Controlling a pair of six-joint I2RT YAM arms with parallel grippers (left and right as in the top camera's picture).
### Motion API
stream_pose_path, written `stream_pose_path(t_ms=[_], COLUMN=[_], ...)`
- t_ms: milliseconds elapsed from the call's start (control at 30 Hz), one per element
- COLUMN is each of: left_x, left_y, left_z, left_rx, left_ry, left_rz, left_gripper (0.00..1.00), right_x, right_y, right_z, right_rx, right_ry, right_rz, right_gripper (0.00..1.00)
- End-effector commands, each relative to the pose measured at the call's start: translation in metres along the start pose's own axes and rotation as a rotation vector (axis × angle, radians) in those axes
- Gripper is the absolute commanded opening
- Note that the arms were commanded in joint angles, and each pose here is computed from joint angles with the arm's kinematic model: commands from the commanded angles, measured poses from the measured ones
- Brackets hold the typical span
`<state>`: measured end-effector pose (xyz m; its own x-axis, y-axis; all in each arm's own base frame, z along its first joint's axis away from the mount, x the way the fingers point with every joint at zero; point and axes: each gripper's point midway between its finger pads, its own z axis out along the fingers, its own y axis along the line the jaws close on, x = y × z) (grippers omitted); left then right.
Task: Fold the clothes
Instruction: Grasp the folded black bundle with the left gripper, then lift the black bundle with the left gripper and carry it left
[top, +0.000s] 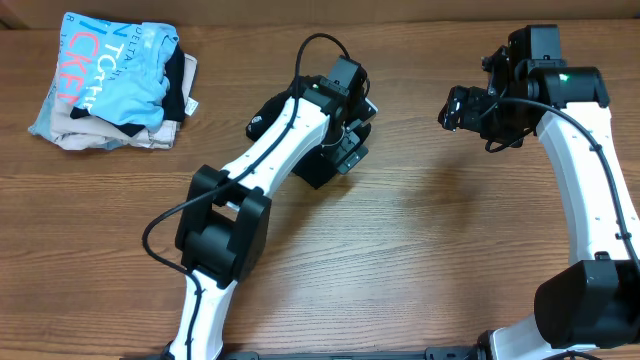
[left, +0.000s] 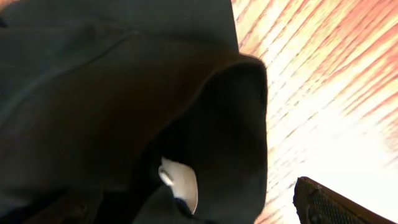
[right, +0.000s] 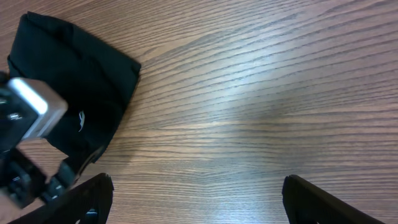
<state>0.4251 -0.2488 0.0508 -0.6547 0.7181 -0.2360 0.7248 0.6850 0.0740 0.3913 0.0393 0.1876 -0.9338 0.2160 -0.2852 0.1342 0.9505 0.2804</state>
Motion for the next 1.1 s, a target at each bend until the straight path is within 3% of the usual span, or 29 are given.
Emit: stream_pose_path(t_ms=[0,467,667,1067], left_x=[0.007,0.019,0.020,0.031], left_y=[-0.005,-0.010,-0.010,-0.015], left_z=[0.019,0.046,0.047,0.056], left_rx=[0.027,0.049,0.048,0.065], left_ry=[0.036,0.091,0.095,0.119], left_rz=[0.019,-0.013,-0.050,-0.053], left_gripper=[1.00,1.00,0.90,0.85], right_x=[-0.001,-0.001,0.001,0.002], right_y=[0.000,0.000,-0.001,-0.002], right_z=[-0.002,-0.002,0.000,0.001], right_rx=[0.003,0.004,0.006,0.007], right_ry=[-0.007,-0.004,0.004,0.008], right_rz=[-0.009,-0.008,-0.006,-0.005], right_gripper=[0.91,0.91,0.91,0.91])
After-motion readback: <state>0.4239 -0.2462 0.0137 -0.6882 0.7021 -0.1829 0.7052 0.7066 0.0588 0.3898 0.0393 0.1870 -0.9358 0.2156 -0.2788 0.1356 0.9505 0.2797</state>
